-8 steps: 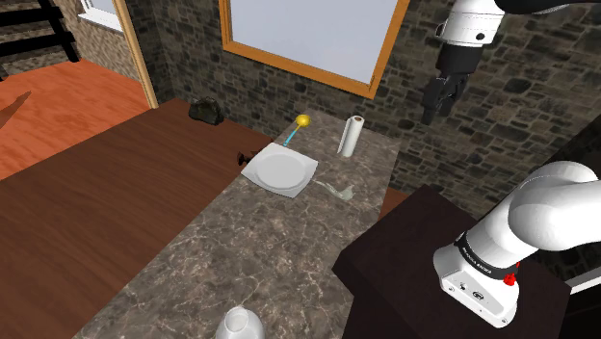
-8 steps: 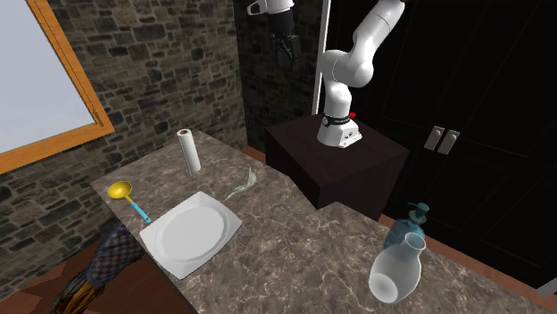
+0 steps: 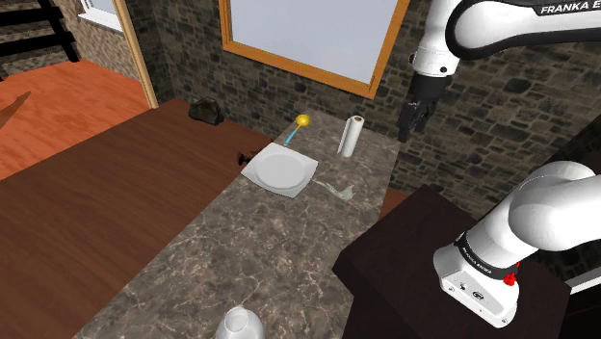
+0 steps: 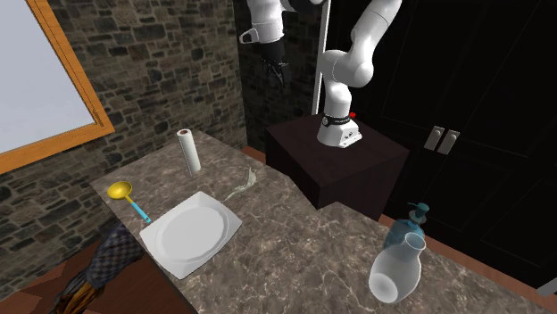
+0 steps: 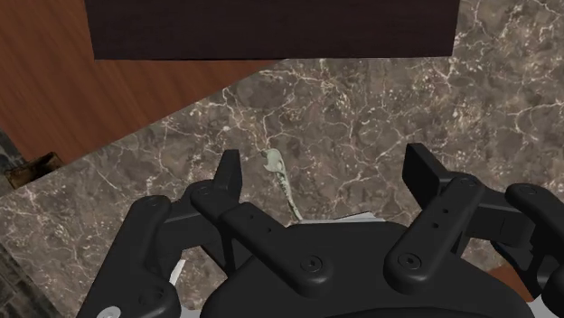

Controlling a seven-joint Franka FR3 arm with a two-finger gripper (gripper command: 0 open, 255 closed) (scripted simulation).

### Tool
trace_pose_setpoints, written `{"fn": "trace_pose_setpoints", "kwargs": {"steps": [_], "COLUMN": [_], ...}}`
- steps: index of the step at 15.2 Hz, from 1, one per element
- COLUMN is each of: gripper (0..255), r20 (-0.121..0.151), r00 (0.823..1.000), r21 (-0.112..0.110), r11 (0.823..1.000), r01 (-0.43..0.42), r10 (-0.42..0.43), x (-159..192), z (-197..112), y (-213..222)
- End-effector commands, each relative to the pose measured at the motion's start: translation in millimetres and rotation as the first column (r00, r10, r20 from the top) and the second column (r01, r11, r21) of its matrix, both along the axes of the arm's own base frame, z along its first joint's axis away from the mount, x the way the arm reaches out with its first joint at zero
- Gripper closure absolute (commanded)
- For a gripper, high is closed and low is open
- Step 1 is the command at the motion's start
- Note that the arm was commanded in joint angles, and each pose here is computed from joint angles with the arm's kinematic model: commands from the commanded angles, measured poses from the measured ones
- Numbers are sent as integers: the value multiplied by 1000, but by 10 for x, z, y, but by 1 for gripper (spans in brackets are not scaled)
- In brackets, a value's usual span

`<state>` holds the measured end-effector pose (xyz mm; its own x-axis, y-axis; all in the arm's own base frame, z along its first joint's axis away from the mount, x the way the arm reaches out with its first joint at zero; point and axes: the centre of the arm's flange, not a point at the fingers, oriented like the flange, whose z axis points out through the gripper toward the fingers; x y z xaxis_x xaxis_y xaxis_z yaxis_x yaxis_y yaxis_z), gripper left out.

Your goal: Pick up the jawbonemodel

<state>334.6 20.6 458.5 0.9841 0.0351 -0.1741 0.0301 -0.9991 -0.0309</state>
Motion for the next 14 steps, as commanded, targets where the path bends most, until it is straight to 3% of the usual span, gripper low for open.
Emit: {"fn": "trace_pose_setpoints", "kwargs": {"steps": [1,14], "gripper": [0,0], "r20": [6,24], "r00": [1000,995], "r21": [-4,-28], "r11": [1000,995], "r01": [-14,-101], "r10": [14,101], "x": [120,852], "z": [-232,-1764], "y": [-3,19]}}
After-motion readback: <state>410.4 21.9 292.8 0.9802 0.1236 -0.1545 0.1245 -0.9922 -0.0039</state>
